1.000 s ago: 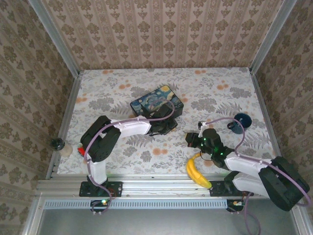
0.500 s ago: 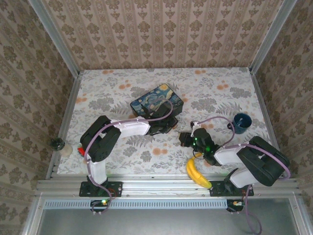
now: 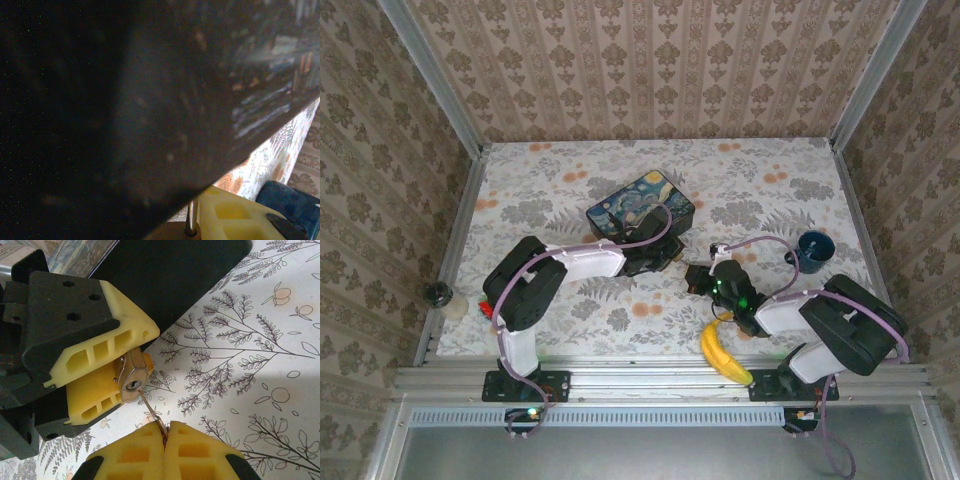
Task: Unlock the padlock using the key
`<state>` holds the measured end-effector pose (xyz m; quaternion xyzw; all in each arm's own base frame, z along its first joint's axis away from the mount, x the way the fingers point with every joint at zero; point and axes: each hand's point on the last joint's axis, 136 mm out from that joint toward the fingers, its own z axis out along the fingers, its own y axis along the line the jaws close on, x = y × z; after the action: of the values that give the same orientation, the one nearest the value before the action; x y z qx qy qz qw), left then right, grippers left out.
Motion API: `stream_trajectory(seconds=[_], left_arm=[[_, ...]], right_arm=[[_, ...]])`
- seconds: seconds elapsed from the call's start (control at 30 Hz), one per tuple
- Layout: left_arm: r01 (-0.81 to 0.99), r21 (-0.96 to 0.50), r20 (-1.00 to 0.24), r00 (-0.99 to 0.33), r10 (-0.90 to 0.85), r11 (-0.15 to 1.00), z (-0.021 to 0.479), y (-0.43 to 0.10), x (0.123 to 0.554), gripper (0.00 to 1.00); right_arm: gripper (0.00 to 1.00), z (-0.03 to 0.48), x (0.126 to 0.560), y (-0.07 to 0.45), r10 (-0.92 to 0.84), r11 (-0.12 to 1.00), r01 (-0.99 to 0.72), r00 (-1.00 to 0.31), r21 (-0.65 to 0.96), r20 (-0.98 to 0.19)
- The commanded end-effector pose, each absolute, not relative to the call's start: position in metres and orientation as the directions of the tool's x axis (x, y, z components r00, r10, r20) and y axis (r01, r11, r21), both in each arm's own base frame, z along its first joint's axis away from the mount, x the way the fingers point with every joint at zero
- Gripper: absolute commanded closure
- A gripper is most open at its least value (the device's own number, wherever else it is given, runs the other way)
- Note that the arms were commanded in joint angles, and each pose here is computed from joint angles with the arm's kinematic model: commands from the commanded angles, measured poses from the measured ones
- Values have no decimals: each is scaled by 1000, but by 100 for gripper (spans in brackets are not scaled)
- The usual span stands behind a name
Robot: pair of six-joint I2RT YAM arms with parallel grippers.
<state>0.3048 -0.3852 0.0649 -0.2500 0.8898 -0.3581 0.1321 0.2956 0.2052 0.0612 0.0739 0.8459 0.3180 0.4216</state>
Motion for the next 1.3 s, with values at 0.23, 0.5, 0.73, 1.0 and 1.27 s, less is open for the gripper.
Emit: stream_trajectory(seconds=[0.23, 0.5, 0.73, 1.0, 1.27], left_arm=[[-430, -713, 70, -830, -554, 554, 57, -389, 296, 100], [-437, -709, 78, -828, -555, 553, 55, -389, 295, 100], [-441, -708, 87, -830, -552, 551, 53, -391, 294, 100], [-444, -707, 95, -831, -548, 551, 50, -392, 294, 100], [-446, -706, 103, -833, -543, 550, 49, -395, 292, 100]], right_arm=[[100, 72, 307, 212, 430, 769, -146, -603, 623, -672], [100, 74, 310, 209, 449, 770, -132, -583, 624, -677], [100, 79, 312, 203, 467, 774, -119, -558, 622, -686], [100, 82, 315, 200, 474, 776, -109, -548, 621, -689], [100, 85, 316, 205, 474, 766, -125, -552, 631, -685]])
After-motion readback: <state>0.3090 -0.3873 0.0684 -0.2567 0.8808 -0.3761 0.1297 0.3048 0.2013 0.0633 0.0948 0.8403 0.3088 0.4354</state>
